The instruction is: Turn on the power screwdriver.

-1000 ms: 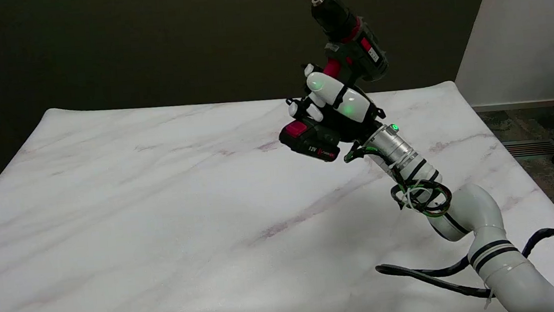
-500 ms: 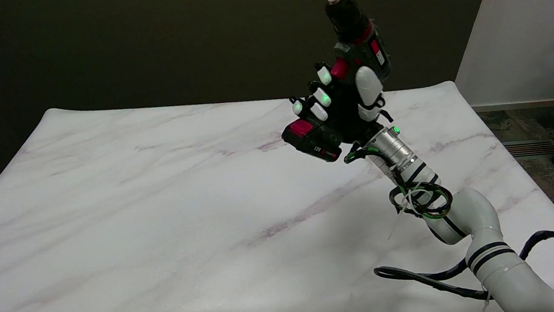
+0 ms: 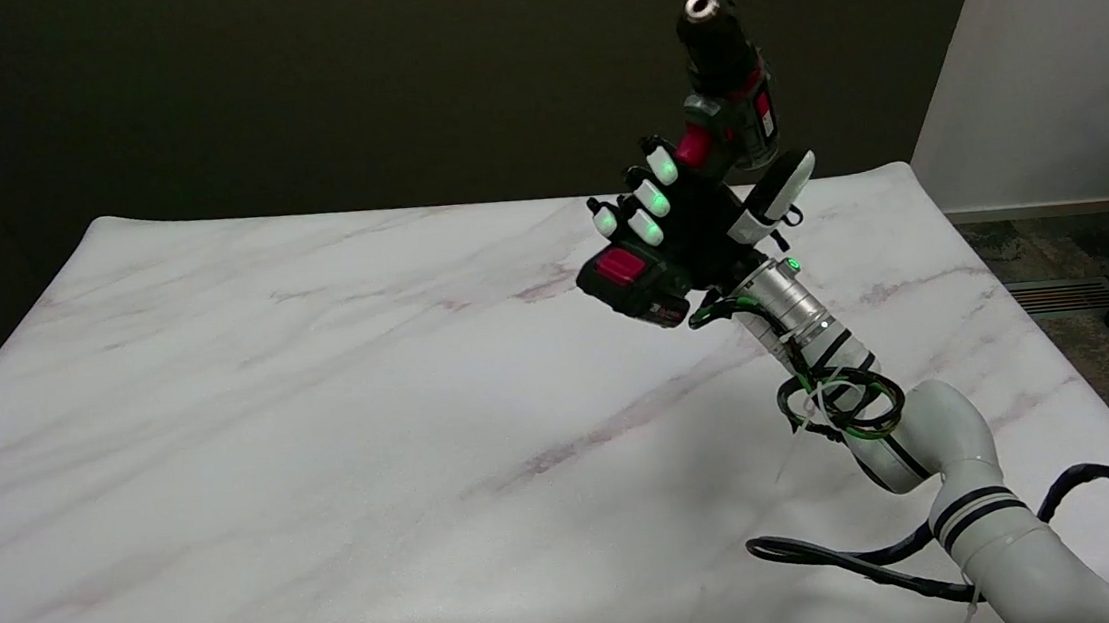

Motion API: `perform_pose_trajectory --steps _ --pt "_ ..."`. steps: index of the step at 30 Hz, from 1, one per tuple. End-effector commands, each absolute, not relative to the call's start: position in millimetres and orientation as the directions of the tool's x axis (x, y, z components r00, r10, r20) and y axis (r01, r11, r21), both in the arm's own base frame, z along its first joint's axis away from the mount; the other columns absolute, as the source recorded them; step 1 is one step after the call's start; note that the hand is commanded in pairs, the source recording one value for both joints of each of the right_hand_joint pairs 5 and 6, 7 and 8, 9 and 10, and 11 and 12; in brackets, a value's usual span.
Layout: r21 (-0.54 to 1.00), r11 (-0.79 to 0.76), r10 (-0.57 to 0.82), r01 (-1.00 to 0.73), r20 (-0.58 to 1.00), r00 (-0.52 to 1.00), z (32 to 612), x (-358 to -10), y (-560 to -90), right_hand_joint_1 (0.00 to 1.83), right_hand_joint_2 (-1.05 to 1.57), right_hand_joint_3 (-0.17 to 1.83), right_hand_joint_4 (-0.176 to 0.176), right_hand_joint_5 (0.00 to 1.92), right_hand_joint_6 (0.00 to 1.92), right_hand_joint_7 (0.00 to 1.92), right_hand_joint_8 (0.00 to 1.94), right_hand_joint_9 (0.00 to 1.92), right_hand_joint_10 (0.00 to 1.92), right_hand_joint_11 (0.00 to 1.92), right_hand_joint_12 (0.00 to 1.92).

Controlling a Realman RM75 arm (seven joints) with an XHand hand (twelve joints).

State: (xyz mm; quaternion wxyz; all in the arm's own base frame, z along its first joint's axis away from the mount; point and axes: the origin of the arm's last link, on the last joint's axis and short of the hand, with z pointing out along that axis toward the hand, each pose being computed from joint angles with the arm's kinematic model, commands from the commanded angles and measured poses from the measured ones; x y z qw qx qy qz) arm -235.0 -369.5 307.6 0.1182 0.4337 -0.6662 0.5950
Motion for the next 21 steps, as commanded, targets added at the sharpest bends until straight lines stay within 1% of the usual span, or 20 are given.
perform_pose_trajectory --steps 1,2,4,5,7,9,11,14,18,19,21 --pt "-0.724 -0.083 -0.428 -0.685 0.647 -0.631 309.1 -239.3 -368.0 0.97 -0.15 0.20 0.176 1.92 1.92 1.92 1.92 1.92 1.92 1.92 1.92" --pt "-0.728 -0.084 -0.428 -0.680 0.643 -0.635 309.0 -239.3 -367.8 0.98 -0.11 0.23 0.176 1.92 1.92 1.92 1.92 1.92 1.92 1.92 1.92" --pt "-0.739 -0.085 -0.426 -0.668 0.633 -0.646 308.7 -240.3 -367.2 1.00 0.09 0.33 0.176 1.92 1.92 1.92 1.92 1.92 1.92 1.92 1.92" --pt "-0.740 -0.084 -0.424 -0.667 0.632 -0.648 308.6 -240.8 -367.1 1.01 0.21 0.38 0.176 1.92 1.92 1.92 1.92 1.92 1.92 1.92 1.92" --pt "-0.742 -0.081 -0.424 -0.666 0.630 -0.650 307.1 -241.3 -367.2 1.01 0.54 0.52 0.176 1.92 1.92 1.92 1.92 1.92 1.92 1.92 1.92" --pt "-0.742 -0.079 -0.424 -0.666 0.630 -0.651 306.4 -241.7 -367.3 1.01 0.74 0.59 0.176 1.92 1.92 1.92 1.92 1.92 1.92 1.92 1.92" --pt "-0.742 -0.076 -0.423 -0.666 0.629 -0.652 306.1 -242.8 -367.3 1.01 0.80 0.62 0.176 1.92 1.92 1.92 1.92 1.92 1.92 1.92 1.92" --pt "-0.743 -0.073 -0.421 -0.665 0.628 -0.655 305.6 -244.0 -367.4 1.00 0.97 0.68 0.176 1.92 1.92 1.92 1.92 1.92 1.92 1.92 1.92" --pt "-0.743 -0.073 -0.421 -0.665 0.627 -0.655 305.5 -244.1 -367.4 0.95 1.33 0.83 0.176 1.92 1.92 1.92 1.92 1.92 1.92 1.92 1.92" --pt "-0.743 -0.072 -0.422 -0.665 0.627 -0.655 305.0 -244.1 -367.4 0.94 1.39 0.83 0.176 1.92 1.92 1.92 1.92 1.92 1.92 1.92 1.92" --pt "-0.743 -0.071 -0.422 -0.665 0.627 -0.655 304.7 -244.2 -367.4 0.87 1.55 0.76 0.176 1.92 1.92 1.92 1.92 1.92 1.92 1.92 1.92"
